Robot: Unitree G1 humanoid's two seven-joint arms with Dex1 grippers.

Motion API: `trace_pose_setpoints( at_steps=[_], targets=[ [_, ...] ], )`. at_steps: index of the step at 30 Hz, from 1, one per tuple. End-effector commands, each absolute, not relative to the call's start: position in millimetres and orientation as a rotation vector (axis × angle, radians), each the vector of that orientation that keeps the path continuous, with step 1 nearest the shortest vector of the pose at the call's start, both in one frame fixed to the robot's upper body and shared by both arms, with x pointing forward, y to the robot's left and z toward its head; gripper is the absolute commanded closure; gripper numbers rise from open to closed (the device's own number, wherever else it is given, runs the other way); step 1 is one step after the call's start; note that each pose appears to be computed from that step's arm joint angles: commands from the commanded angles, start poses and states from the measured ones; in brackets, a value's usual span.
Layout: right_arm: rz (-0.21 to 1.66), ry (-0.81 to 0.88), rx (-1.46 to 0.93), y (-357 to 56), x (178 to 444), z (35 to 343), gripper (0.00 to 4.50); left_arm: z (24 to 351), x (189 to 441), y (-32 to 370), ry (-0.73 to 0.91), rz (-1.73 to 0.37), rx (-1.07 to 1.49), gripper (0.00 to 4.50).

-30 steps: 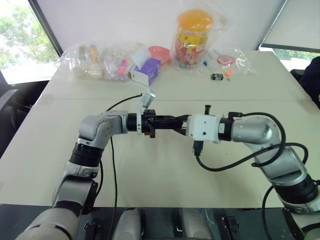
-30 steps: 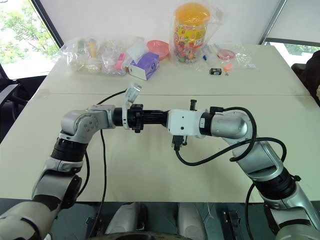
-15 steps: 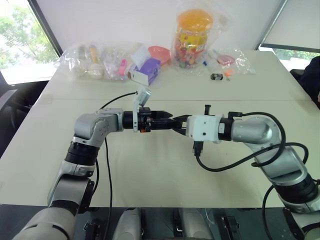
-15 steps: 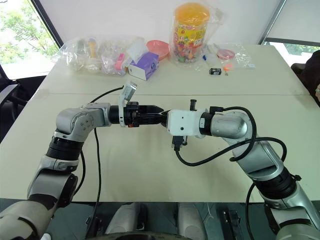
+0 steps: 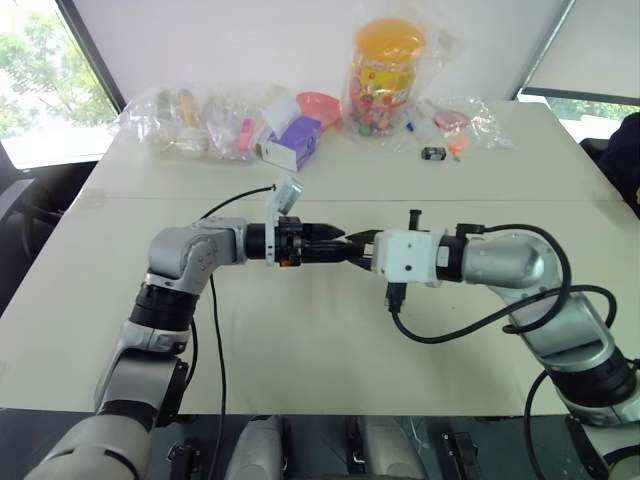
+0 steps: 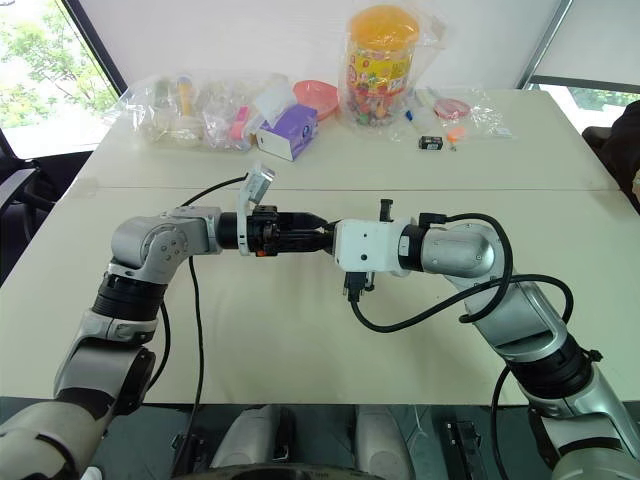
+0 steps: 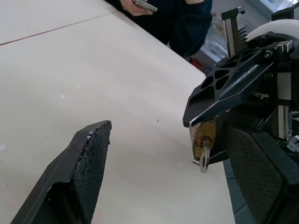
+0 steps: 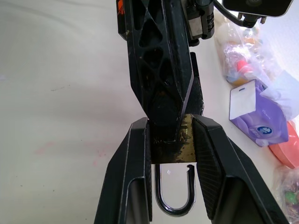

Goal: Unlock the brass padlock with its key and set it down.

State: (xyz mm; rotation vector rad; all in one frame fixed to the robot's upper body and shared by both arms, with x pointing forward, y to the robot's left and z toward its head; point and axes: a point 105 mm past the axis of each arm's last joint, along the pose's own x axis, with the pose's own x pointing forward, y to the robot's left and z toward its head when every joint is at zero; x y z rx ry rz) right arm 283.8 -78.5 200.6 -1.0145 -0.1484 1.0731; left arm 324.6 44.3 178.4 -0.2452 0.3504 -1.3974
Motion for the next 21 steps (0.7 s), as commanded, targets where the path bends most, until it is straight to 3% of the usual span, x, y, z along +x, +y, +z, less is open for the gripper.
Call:
trace_pose_setpoints(
  at_steps=[1, 7, 9, 12, 14, 19, 21],
  targets=[
    [1.067, -0.209, -1.038, -74.5, 279.3, 212.3, 3.81, 189.3, 322.9, 45.8, 0.315, -1.421, -0.252, 0.54],
    [1.068, -0.212, -1.039, -73.8, 279.4, 212.4, 3.81, 189.3, 320.4, 45.5, 0.328, -1.431, -0.260, 0.54],
    [1.068, -0.213, -1.038, -73.4, 279.3, 212.4, 3.81, 188.7, 318.6, 44.8, 0.328, -1.438, -0.247, 0.01],
    [1.069, -0.214, -1.036, -73.1, 279.4, 212.4, 3.81, 187.2, 322.2, 44.8, 0.321, -1.414, -0.237, 0.34],
    [1.069, -0.214, -1.035, -72.7, 279.3, 212.5, 3.81, 187.5, 323.1, 45.1, 0.317, -1.410, -0.241, 1.14],
    [1.068, -0.214, -1.035, -72.8, 279.4, 212.5, 3.81, 187.9, 321.6, 44.0, 0.313, -1.417, -0.240, 3.72],
    [1.067, -0.213, -1.035, -73.0, 279.4, 212.4, 3.81, 187.5, 321.4, 43.9, 0.313, -1.416, -0.239, 4.46]
  ],
)
